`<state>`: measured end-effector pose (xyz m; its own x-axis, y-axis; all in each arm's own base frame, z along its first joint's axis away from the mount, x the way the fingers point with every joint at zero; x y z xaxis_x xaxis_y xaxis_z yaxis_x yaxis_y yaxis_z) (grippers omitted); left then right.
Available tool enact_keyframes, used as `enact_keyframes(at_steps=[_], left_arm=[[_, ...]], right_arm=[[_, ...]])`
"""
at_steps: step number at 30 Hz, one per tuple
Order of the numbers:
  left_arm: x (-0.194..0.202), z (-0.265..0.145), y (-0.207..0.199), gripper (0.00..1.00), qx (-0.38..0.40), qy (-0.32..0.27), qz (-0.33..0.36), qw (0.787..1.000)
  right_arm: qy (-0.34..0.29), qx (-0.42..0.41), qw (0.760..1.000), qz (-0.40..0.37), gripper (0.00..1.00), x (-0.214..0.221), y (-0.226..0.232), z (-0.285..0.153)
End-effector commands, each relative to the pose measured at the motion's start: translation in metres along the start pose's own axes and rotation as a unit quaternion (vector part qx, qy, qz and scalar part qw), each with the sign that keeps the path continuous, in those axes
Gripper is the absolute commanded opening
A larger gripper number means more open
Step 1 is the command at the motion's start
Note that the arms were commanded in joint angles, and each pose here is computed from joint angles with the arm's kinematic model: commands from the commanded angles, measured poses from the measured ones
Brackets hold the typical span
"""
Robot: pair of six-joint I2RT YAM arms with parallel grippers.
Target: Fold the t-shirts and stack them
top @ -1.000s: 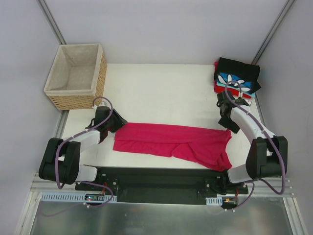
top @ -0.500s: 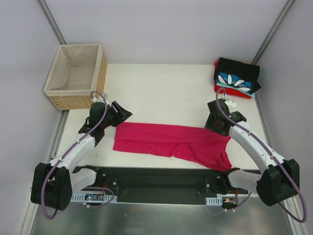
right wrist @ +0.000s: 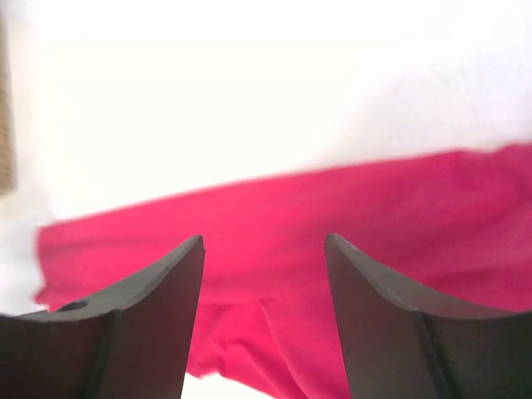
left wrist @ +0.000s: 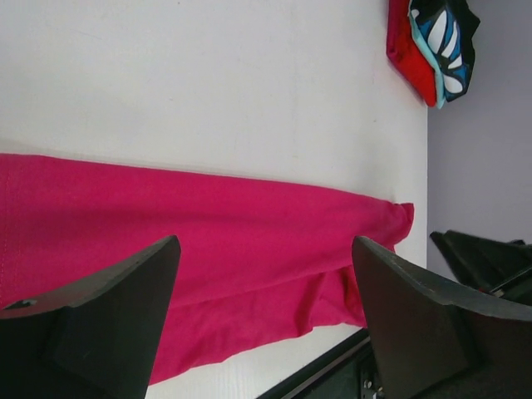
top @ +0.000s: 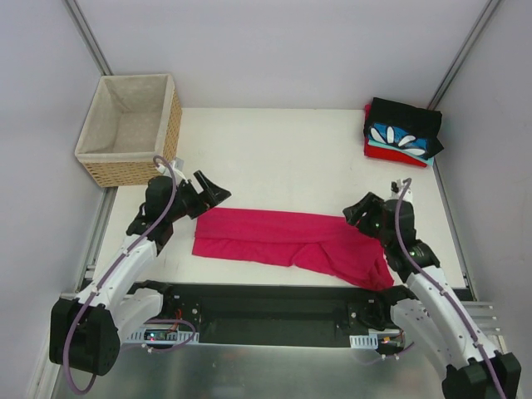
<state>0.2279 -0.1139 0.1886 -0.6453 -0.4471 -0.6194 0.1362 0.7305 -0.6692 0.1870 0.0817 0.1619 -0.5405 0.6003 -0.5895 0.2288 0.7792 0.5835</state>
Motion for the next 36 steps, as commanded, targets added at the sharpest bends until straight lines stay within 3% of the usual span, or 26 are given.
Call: enact_keyframes(at_steps=[1,7,22,29,33,36], left_arm=[[-0.001,0.001,-0.011,0.86,0.04,0.02,0.01,0.999],[0.001,0.003,-0.008,0.87,0.037,0.021,0.007,0.999],[0.007,0.006,0.0,0.87,0.021,0.026,-0.001,0.999],[0.009,0.009,0.004,0.87,0.012,0.031,0.001,0.999],[0.01,0.01,0.008,0.86,0.003,0.033,0.001,0.999],[0.01,0.012,0.01,0.86,-0.004,0.035,0.0,0.999]], right_arm=[[-0.022,-0.053,0.997,0.051,0.63,-0.01,-0.002,0.006],[-0.041,0.002,0.996,0.077,0.64,-0.006,-0.026,0.009],[-0.015,0.072,0.991,0.11,0.64,0.011,-0.061,0.042],[-0.008,0.077,0.991,0.108,0.64,-0.005,-0.055,0.075],[0.04,0.086,0.989,0.114,0.63,-0.005,-0.051,0.107],[0.038,0.067,0.992,0.096,0.62,-0.024,-0.026,0.131]])
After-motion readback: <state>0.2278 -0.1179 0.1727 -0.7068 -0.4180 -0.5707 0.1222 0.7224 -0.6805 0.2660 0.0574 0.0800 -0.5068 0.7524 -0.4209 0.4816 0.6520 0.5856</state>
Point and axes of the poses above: each gripper's point midway between its finger pads, its own z axis out along the fingers, its own y axis along the line the jaws close on, x = y × z, the point moved 7 cm from there along -z, back along the fingers, and after that the axes turned 9 degrees about z, right-handed, at the moved point
